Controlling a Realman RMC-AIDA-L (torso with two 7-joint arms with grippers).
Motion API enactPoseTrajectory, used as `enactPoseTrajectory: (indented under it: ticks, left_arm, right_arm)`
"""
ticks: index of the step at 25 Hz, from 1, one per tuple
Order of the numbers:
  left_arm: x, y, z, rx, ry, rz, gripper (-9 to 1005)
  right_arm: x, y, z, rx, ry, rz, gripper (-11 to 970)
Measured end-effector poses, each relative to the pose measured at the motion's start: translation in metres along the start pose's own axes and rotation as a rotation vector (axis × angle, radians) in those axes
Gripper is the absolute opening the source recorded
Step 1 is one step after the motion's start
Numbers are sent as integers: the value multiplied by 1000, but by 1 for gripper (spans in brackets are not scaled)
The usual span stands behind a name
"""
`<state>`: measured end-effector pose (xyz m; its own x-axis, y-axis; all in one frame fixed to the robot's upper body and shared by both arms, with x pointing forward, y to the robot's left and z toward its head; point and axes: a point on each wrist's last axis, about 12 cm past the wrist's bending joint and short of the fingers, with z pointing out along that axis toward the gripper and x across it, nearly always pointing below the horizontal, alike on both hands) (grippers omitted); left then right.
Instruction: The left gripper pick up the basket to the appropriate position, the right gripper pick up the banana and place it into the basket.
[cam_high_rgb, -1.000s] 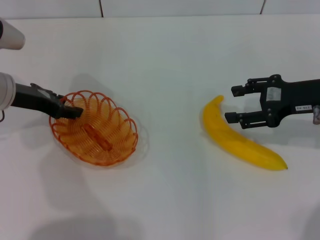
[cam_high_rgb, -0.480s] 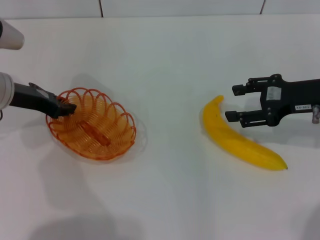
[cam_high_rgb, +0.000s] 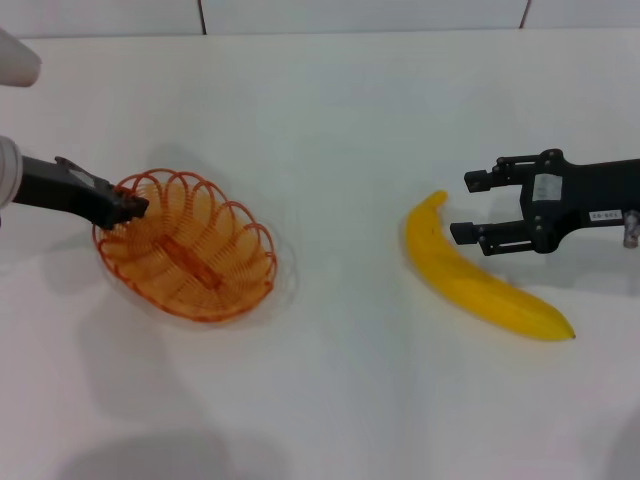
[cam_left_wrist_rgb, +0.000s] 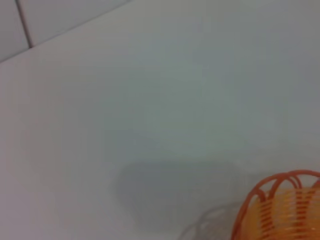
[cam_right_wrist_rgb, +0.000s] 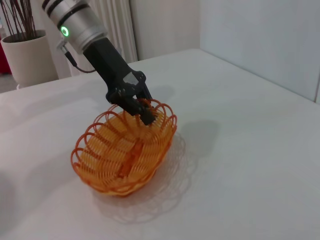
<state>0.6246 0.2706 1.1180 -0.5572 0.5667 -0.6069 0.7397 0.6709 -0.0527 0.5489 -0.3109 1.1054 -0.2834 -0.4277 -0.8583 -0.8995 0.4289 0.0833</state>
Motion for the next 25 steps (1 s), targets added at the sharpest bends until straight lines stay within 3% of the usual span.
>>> enactPoseTrajectory:
  ticks: [7, 16, 25]
  left_arm:
    - [-8, -7, -18, 60, -52, 5, 114]
    - [-14, -13, -22, 117, -129, -6, 90]
    - [-6, -9, -21, 99, -240, -131, 86]
  right_arm:
    - [0, 0, 0, 1, 0, 0, 757]
    - [-1, -1, 0, 1, 0, -2, 759]
    - [-6, -4, 5, -18, 61, -8, 758]
